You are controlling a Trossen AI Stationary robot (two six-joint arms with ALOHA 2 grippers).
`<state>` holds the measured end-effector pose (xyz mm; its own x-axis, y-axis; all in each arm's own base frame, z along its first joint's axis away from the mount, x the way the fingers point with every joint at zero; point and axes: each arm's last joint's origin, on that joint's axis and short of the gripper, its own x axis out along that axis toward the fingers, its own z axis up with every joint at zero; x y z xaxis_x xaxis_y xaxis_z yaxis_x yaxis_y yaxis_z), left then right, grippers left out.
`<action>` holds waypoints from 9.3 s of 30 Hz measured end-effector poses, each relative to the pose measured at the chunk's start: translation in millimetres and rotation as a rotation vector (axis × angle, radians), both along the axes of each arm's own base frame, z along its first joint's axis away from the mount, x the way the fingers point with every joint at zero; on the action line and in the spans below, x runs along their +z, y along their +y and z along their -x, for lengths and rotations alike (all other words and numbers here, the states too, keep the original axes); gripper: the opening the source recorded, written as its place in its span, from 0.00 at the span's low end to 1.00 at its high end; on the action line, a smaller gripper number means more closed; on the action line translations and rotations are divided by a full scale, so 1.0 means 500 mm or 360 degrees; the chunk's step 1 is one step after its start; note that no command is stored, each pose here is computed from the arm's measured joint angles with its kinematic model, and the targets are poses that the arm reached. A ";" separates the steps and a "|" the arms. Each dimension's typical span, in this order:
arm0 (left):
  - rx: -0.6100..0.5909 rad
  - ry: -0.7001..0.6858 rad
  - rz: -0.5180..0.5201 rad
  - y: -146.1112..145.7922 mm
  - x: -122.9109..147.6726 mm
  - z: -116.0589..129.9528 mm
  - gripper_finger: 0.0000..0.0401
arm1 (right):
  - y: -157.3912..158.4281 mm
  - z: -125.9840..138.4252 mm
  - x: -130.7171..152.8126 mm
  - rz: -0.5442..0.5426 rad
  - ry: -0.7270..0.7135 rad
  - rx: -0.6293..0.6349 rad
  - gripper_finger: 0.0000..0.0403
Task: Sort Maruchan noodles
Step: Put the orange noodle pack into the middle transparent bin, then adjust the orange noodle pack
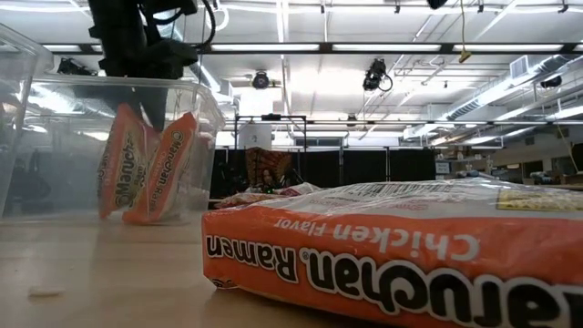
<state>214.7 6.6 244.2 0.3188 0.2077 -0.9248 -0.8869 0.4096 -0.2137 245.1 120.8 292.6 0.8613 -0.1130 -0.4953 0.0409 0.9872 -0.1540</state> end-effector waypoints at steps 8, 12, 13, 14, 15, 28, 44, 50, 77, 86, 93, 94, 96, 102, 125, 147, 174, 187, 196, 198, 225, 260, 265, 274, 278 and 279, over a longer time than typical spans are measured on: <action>-0.0169 -0.0234 -0.0281 -0.011 0.090 0.017 0.41 | 0.012 -0.055 -0.122 0.0142 0.0297 0.0238 0.56; -0.0310 -0.0363 -0.0468 -0.040 0.127 0.031 0.41 | 0.025 -0.076 -0.162 0.0181 0.0367 0.0311 0.62; -0.0357 -0.0375 -0.0535 -0.052 0.132 0.038 0.41 | 0.030 -0.082 -0.169 0.0175 0.0368 0.0350 0.64; -0.0403 -0.0373 -0.0613 -0.063 0.135 0.044 0.41 | 0.034 -0.087 -0.176 0.0157 0.0386 0.0399 0.65; -0.0439 -0.0404 -0.0693 -0.076 0.140 0.048 0.41 | 0.038 -0.090 -0.186 0.0134 0.0418 0.0438 0.67; -0.0542 -0.0604 -0.1271 -0.190 0.110 0.090 0.41 | 0.021 -0.185 -0.271 0.0166 0.0946 0.0256 0.64; -0.0712 -0.0607 -0.1341 -0.215 0.107 0.105 0.41 | 0.002 -0.205 -0.324 0.0179 0.1069 0.0350 0.46; -0.0671 -0.0623 -0.1371 -0.214 0.109 0.105 0.40 | -0.001 -0.207 -0.327 0.0144 0.1067 0.0302 0.30; -0.0704 -0.0654 -0.1524 -0.234 0.117 0.066 0.41 | -0.039 -0.173 0.004 0.0430 -0.0145 -0.0016 0.03; -0.0975 -0.0862 -0.1529 -0.226 0.150 -0.031 0.41 | -0.051 -0.193 0.039 0.0473 -0.0428 -0.0020 0.03; -0.1027 -0.0893 -0.1501 -0.179 0.149 -0.070 0.41 | -0.069 -0.201 0.046 0.0522 -0.0470 -0.0051 0.03; -0.1028 -0.0877 -0.1496 -0.172 0.146 -0.074 0.41 | -0.069 -0.201 0.047 0.0540 -0.0480 -0.0044 0.03; -0.1045 -0.0874 -0.1485 -0.163 0.145 -0.078 0.43 | -0.068 -0.202 0.050 0.0550 -0.0499 -0.0015 0.03; -0.1207 -0.0952 -0.1424 -0.151 0.141 -0.096 0.55 | -0.073 -0.202 0.050 0.0599 -0.0488 -0.0068 0.03; -0.1274 -0.1103 -0.1451 -0.134 0.148 -0.121 0.41 | -0.099 -0.211 0.052 0.0450 -0.0534 -0.0008 0.07; -0.1265 -0.1120 -0.1453 -0.134 0.150 -0.121 0.04 | -0.055 -0.198 0.083 0.0527 -0.0736 -0.0189 0.40; -0.1507 -0.0062 -0.1354 -0.095 0.241 0.151 0.02 | 0.096 -0.091 0.120 0.0959 -0.0531 -0.0847 0.39; -0.1644 0.0031 -0.1083 -0.066 0.136 0.241 0.02 | 0.054 -0.113 0.115 0.0856 -0.0544 -0.1034 0.39; -0.1865 0.0084 -0.1175 -0.086 0.036 0.198 0.02 | 0.062 -0.115 0.094 0.0708 -0.0601 -0.1010 0.39; -0.1916 0.0084 -0.1150 -0.091 0.030 0.190 0.02 | 0.070 -0.113 0.089 0.0672 -0.0616 -0.0968 0.39; -0.2149 0.0261 -0.0928 -0.084 -0.006 0.133 0.02 | 0.089 -0.110 0.035 0.0249 -0.0588 -0.0685 0.39; -0.1483 0.0285 -0.0496 0.016 -0.004 -0.037 0.42 | -0.062 -0.116 0.042 -0.0179 -0.0239 -0.0552 0.39; -0.1532 0.0298 -0.0355 0.017 -0.038 -0.063 0.42 | -0.063 -0.111 0.041 -0.0176 -0.0214 -0.0558 0.39; -0.1745 0.0395 -0.0294 0.015 -0.068 -0.076 0.42 | -0.062 -0.111 0.034 -0.0192 -0.0157 -0.0526 0.39; -0.1785 0.0395 -0.0311 0.014 -0.070 -0.078 0.38 | -0.062 -0.110 0.033 -0.0198 -0.0148 -0.0528 0.39; -0.1787 0.0391 -0.0316 0.014 -0.070 -0.079 0.36 | -0.062 -0.110 0.032 -0.0197 -0.0144 -0.0526 0.39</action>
